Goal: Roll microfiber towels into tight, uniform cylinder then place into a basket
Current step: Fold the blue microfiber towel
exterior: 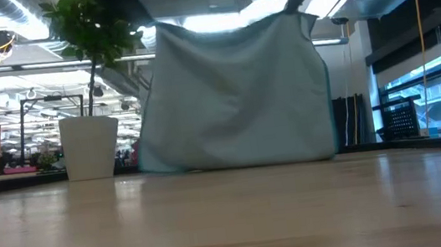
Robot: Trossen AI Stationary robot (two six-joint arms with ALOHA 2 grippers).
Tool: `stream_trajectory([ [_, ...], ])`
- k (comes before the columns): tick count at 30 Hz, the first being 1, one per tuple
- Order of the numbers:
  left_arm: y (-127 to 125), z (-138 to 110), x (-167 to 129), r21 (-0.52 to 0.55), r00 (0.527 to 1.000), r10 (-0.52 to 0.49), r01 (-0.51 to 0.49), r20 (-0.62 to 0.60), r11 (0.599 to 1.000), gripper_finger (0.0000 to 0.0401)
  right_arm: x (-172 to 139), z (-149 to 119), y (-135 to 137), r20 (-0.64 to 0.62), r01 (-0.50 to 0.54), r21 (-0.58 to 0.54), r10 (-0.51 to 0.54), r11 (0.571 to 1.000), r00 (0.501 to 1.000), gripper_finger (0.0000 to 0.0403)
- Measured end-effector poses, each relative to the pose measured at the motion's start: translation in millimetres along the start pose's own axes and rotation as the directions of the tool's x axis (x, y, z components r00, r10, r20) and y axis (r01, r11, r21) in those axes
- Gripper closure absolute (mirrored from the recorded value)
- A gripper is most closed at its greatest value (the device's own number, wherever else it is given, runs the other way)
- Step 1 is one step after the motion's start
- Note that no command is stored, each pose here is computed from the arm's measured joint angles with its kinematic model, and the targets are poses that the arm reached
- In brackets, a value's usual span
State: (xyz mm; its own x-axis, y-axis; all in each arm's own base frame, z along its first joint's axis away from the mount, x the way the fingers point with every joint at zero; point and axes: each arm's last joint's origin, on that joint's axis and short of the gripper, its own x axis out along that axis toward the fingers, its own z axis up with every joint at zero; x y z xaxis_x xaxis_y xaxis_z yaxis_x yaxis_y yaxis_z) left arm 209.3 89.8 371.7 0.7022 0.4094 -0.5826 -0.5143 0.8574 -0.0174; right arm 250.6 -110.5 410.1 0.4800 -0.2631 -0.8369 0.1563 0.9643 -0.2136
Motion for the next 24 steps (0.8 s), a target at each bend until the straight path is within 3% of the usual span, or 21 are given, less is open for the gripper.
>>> stream_trajectory([
  [2, 3.2, 3.6, 3.5, -0.009, 1.0, 0.003, -0.003, 0.023, 1.0, 0.0401, 0.0, -8.9, 2.3, 0.051, 0.036, -0.011, -0.036, 0.999, 0.998, 0.0398],
  [8, 17.7, 35.0, -8.3, -0.006, 0.995, 0.05, -0.05, 0.081, 0.999, 0.0401, -14.7, -28.1, -9.8, 0.075, 0.294, 0.058, -0.298, 0.954, 0.952, 0.0394],
  [17, 34.4, 62.8, -12.5, 0.044, 0.994, 0.111, -0.111, 0.003, 0.993, 0.0401, -45.5, -25.3, -31.7, 0.149, 0.432, 0.108, -0.444, 0.895, 0.883, 0.0392],
  [20, 37.3, 63.7, -4.1, 0.043, 0.992, 0.12, -0.119, -0.026, 0.992, 0.0401, -46.0, -24.0, -33.9, 0.169, 0.433, 0.107, -0.446, 0.895, 0.879, 0.0392],
  [24, 34.1, 59.2, 6.0, 0.053, 0.99, 0.1, -0.096, -0.095, 0.994, 0.0401, -37.4, -27.5, -28.8, 0.156, 0.343, 0.113, -0.358, 0.932, 0.921, 0.0392],
])
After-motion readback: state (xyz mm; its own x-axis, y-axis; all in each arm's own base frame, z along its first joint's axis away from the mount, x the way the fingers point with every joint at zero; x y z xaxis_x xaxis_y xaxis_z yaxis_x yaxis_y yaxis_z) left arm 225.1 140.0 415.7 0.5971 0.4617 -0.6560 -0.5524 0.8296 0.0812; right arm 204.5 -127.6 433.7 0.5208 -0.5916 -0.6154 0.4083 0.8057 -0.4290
